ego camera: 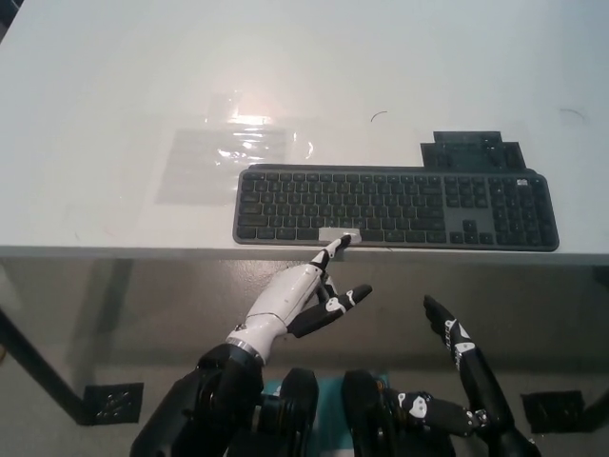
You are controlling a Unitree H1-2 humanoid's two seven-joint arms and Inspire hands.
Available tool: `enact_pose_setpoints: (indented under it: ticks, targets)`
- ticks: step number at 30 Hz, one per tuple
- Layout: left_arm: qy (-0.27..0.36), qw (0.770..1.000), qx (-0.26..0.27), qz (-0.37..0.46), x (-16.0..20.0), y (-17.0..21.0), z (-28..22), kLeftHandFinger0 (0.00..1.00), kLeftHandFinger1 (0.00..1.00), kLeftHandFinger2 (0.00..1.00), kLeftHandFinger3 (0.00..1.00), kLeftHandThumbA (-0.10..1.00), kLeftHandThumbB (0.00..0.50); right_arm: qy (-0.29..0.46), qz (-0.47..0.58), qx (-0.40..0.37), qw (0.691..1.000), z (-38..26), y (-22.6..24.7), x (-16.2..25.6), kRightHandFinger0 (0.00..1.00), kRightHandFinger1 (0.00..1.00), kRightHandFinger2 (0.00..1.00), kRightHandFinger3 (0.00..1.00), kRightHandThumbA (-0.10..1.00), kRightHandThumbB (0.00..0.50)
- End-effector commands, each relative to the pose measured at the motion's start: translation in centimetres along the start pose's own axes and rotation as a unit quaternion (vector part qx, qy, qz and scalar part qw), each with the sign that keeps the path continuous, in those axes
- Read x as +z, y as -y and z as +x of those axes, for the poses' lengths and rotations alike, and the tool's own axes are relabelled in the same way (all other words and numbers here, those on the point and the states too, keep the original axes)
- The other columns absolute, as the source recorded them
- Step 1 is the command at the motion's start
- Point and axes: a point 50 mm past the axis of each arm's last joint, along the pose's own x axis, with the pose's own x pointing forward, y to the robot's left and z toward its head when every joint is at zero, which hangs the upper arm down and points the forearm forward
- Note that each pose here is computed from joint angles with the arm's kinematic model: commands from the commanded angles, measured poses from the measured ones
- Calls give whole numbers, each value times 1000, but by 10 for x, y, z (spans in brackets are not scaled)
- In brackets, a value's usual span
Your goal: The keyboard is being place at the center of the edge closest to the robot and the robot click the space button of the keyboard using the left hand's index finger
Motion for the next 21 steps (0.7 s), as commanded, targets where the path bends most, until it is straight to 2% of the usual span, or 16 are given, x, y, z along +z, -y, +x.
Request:
enact_pose_setpoints:
  ticks: [1, 4, 6, 7, 9, 10, 13, 15, 16, 17, 19, 21]
  targets:
    - [-89, 994, -55, 9, -39, 16, -31, 99, 369, 356, 1000, 1000, 320, 31, -6, 6, 999, 10, -1, 11, 1000, 1000, 1000, 1000, 954, 322]
    - [-58, 997, -51, 8, -25, 14, -33, 57, 320, 309, 1000, 1000, 355, 31, -4, 8, 999, 10, -1, 11, 1000, 1000, 1000, 1000, 949, 321]
    - [-33, 999, -42, 11, -11, 10, -35, 32, 285, 277, 1000, 1000, 360, 32, -4, 7, 999, 11, 0, 12, 1000, 1000, 1000, 1000, 949, 321]
    - [-5, 999, -35, 8, 6, 5, -39, 0, 263, 259, 1000, 1000, 367, 32, -4, 8, 999, 11, 0, 11, 1000, 1000, 1000, 1000, 948, 321]
    - [42, 999, -26, 1, 34, -6, -46, 0, 281, 307, 1000, 1000, 355, 34, -9, 7, 999, 11, 2, 11, 1000, 1000, 1000, 1000, 949, 325]
    - [67, 998, -21, -3, 50, -12, -54, 28, 264, 299, 1000, 1000, 359, 33, -7, 8, 999, 10, 1, 10, 1000, 1000, 1000, 1000, 948, 325]
    - [127, 992, 5, -11, 85, -26, -72, 0, 201, 241, 1000, 1000, 353, 30, -2, 9, 999, 10, 1, 9, 1000, 1000, 1000, 1000, 936, 326]
    - [164, 986, 22, -7, 102, -32, -86, 0, 88, 172, 1000, 1000, 370, 29, 1, 9, 1000, 8, -1, 8, 1000, 1000, 1000, 1000, 930, 324]
    - [175, 984, 29, -9, 108, -33, -94, 0, 15, 105, 1000, 1000, 399, 27, -3, 11, 1000, 7, -2, 7, 1000, 1000, 1000, 1000, 932, 325]
    - [191, 981, 34, -13, 113, -34, -102, 0, 1, 23, 1000, 1000, 400, 25, -1, 11, 1000, 6, -2, 6, 1000, 1000, 1000, 1000, 932, 331]
    - [204, 978, 37, -21, 115, -34, -118, 0, 0, 0, 1000, 1000, 380, 24, 0, 13, 1000, 6, -1, 6, 1000, 1000, 1000, 1000, 931, 333]
    - [204, 978, 35, -26, 117, -35, -124, 0, 0, 0, 1000, 1000, 380, 23, 0, 14, 1000, 6, -1, 6, 1000, 1000, 1000, 1000, 937, 341]
